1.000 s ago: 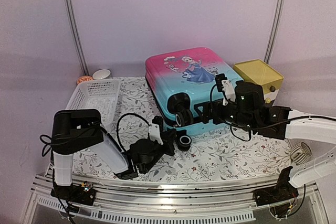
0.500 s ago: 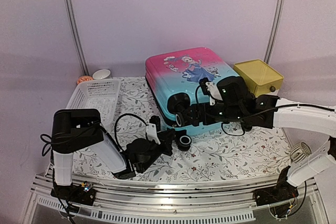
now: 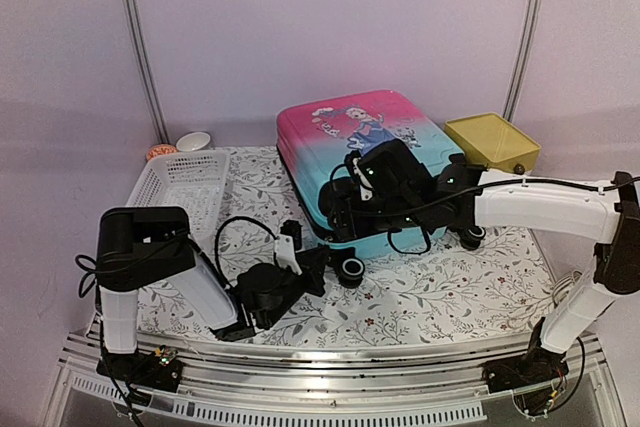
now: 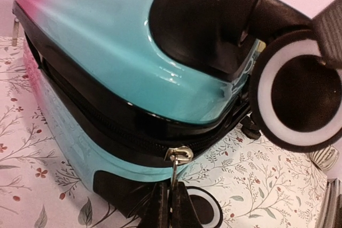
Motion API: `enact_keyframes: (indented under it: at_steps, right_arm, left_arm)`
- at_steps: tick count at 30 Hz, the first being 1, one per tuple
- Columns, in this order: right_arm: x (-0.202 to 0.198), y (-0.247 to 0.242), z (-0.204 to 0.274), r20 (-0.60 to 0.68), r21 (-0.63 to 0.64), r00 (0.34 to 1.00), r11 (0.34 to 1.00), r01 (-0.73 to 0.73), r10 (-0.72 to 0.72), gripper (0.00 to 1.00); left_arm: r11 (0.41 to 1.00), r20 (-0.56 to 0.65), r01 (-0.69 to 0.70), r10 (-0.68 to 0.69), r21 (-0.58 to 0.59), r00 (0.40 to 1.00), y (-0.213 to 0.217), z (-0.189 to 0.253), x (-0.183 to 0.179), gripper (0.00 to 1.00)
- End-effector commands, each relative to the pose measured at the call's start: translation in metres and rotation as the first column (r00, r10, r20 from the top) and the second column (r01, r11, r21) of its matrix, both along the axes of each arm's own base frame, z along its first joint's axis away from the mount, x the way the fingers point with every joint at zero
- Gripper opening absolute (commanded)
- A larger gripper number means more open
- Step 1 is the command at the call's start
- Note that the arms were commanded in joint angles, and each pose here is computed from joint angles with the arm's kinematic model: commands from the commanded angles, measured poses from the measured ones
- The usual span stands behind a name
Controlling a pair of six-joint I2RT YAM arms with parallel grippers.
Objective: Open, take out, and arrange the luggage
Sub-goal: Unzip the zipper of the luggage.
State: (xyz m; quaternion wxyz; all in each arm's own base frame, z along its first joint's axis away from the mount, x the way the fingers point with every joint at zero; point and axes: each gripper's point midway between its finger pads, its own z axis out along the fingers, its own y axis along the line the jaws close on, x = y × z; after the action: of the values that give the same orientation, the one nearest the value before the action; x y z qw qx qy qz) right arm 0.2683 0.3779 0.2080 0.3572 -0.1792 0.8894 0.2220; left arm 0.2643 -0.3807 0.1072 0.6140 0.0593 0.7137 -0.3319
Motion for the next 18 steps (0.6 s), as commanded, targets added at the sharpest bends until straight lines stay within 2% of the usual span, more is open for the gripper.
enact_keyframes:
  at_steps: [1,3,8,18]
  right_arm:
    - [0.002,-0.008,-0.006,0.009,-0.069,0.998,0.996,0.057,-0.056,0.65]
    - [0.002,-0.008,-0.003,0.014,-0.061,0.998,0.996,0.059,-0.058,0.59]
    - [0.002,-0.01,-0.004,0.021,-0.067,0.998,0.996,0.066,-0.064,0.52]
    - [0.002,-0.01,0.002,0.036,-0.056,0.998,0.997,0.055,-0.053,0.48]
  left_arm:
    - [0.994,0.026,-0.094,0.096,-0.058,0.995,0.024,0.023,0.012,0.0]
    - [0.993,0.024,-0.106,0.107,-0.049,0.994,0.027,0.022,0.014,0.0]
    - [0.989,0.009,-0.136,0.137,-0.052,0.991,0.04,0.03,0.02,0.0]
    - [0.985,-0.064,-0.171,0.169,-0.031,0.984,0.061,0.021,0.046,0.0]
